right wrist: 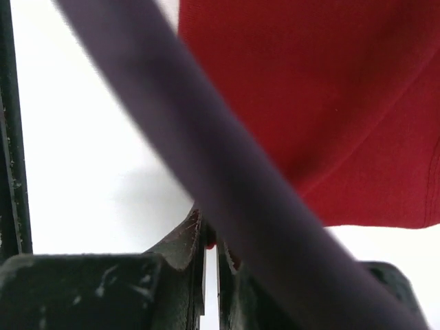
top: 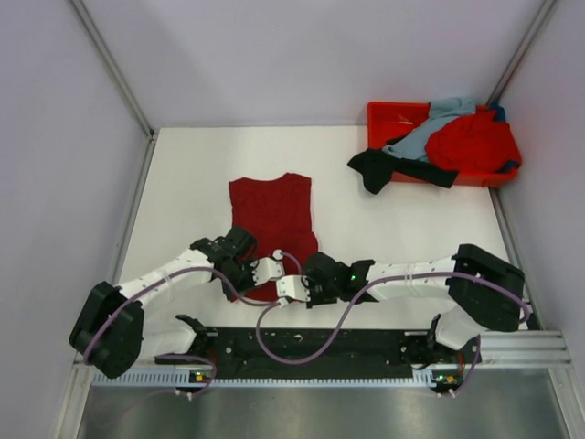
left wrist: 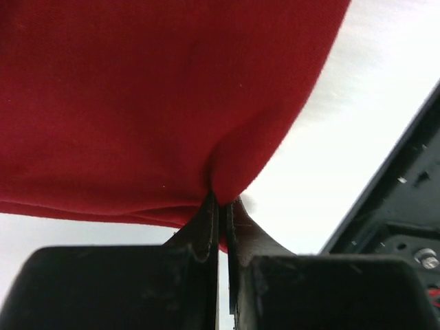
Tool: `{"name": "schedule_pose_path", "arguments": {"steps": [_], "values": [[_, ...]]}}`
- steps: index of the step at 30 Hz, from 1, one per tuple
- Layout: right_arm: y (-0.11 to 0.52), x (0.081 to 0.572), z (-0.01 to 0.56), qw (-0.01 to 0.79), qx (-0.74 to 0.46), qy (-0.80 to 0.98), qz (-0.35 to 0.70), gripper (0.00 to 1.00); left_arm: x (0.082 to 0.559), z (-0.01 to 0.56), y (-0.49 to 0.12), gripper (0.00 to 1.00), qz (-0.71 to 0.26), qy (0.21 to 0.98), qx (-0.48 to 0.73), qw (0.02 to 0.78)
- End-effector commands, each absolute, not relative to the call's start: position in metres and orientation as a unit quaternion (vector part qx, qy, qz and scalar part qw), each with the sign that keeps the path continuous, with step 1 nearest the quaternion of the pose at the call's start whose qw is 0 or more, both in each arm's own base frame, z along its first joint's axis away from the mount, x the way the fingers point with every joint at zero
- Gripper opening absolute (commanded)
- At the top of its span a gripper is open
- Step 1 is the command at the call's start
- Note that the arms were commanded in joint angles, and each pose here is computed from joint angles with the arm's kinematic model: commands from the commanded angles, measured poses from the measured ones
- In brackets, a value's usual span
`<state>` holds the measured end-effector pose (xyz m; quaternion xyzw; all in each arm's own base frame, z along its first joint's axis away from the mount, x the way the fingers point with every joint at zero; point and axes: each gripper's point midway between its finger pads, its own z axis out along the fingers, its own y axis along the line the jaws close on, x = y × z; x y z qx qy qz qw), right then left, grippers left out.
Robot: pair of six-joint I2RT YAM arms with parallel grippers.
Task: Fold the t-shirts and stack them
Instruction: Grab one side of the 2/3 rectangular tshirt with both arms, then fold the long partially folded tshirt into a neat square
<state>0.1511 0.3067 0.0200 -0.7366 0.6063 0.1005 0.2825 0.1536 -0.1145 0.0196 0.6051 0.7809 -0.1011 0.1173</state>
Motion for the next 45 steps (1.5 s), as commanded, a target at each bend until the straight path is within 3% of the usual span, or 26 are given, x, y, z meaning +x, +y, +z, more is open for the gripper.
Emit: {"name": "schedule_pose_path", "arguments": {"steps": [1,11,16,19,24,28,39,45], "values": [[0.301,0.148,0.035,0.271,-0.723,0.626,0.105,0.00,0.124,0.044,-0.106,0.00,-0.124,0.783,0.605,0.073],[0.318,0.091,0.153,0.320,-0.711,0.577,0.243,0.00,0.090,0.122,-0.083,0.00,-0.127,0.778,0.614,0.045],[0.324,0.078,0.202,0.356,-0.699,0.543,0.300,0.00,0.093,0.176,-0.082,0.00,-0.117,0.778,0.609,0.101],[0.329,0.087,0.213,0.371,-0.687,0.545,0.304,0.00,0.122,0.192,-0.076,0.00,-0.051,0.796,0.583,0.153],[0.333,0.151,0.231,0.412,-0.604,0.606,0.313,0.00,0.175,0.213,-0.075,0.00,0.032,0.809,0.544,0.219],[0.339,0.190,0.238,0.422,-0.551,0.629,0.349,0.00,0.219,0.233,-0.084,0.00,0.042,0.816,0.515,0.257],[0.306,0.316,0.168,0.381,-0.340,0.772,0.377,0.00,0.337,0.191,-0.097,0.00,-0.007,0.851,0.476,0.223],[0.291,0.346,0.117,0.347,-0.278,0.822,0.355,0.00,0.405,0.154,-0.099,0.00,0.036,0.863,0.453,0.219]]}}
